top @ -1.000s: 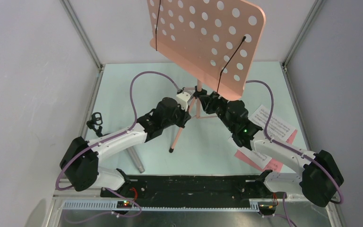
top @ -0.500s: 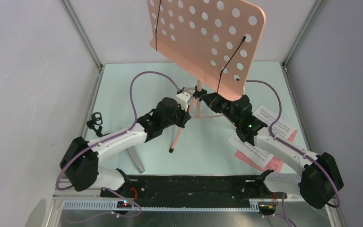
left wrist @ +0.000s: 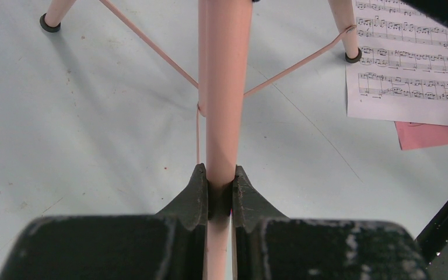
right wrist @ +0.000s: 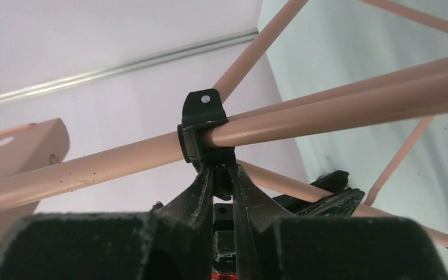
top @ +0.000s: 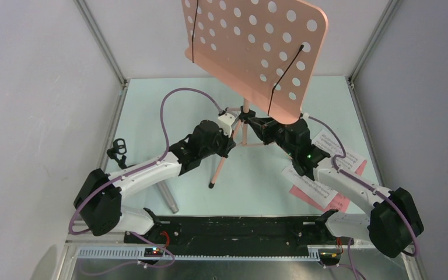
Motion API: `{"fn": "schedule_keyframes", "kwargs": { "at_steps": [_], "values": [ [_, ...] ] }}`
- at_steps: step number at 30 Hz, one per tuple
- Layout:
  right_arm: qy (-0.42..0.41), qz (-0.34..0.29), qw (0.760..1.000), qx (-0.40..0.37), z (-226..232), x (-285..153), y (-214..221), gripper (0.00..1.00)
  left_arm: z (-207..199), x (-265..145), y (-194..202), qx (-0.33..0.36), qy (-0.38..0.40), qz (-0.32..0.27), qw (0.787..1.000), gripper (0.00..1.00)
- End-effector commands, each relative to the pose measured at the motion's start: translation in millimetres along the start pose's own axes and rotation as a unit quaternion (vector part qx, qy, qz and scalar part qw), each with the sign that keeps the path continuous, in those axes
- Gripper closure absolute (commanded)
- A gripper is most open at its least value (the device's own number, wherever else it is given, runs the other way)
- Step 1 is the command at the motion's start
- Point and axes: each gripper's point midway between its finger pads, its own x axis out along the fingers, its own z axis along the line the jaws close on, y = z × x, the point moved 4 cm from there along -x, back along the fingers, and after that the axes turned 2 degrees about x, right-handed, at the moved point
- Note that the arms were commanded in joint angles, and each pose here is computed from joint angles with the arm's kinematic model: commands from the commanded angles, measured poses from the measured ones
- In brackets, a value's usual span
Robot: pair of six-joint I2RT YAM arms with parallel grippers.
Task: Set up the instrument practice props
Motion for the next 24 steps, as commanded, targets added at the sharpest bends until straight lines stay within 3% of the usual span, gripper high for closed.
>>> {"fn": "schedule_keyframes", "kwargs": {
  "at_steps": [1,2,5,7,10,14,18,20,24],
  "values": [
    [0.008,0.000,0.998,0.058,-11,-10,12,0.89,27,6,31,0.009,-0.059,0.052,0.997,1.00],
    [0.005,-0.014,0.999,0.051,-11,-11,8,0.84,27,6,32,0.010,-0.059,0.053,0.997,1.00],
    [0.006,-0.037,0.999,-0.002,-11,-21,1,0.54,26,6,33,0.017,-0.060,0.055,0.997,1.00],
    [-0.002,-0.051,0.997,-0.062,-8,-29,-4,0.47,25,6,34,0.020,-0.060,0.056,0.996,1.00],
    [-0.013,-0.070,0.988,-0.139,-3,-42,-12,0.43,25,7,34,0.021,-0.061,0.057,0.996,1.00],
    [-0.062,-0.097,0.949,-0.292,18,-67,-16,0.46,24,6,33,0.021,-0.060,0.055,0.996,1.00],
    [-0.060,-0.113,0.859,-0.495,11,-64,-23,0.59,23,6,32,0.020,-0.057,0.054,0.997,1.00],
    [-0.055,-0.115,0.788,-0.602,2,-57,-28,0.65,22,6,31,0.019,-0.054,0.052,0.997,1.00],
    [-0.063,-0.133,0.711,-0.687,-8,-43,-35,0.58,21,5,31,0.019,-0.050,0.052,0.997,1.00]
  ]
}}
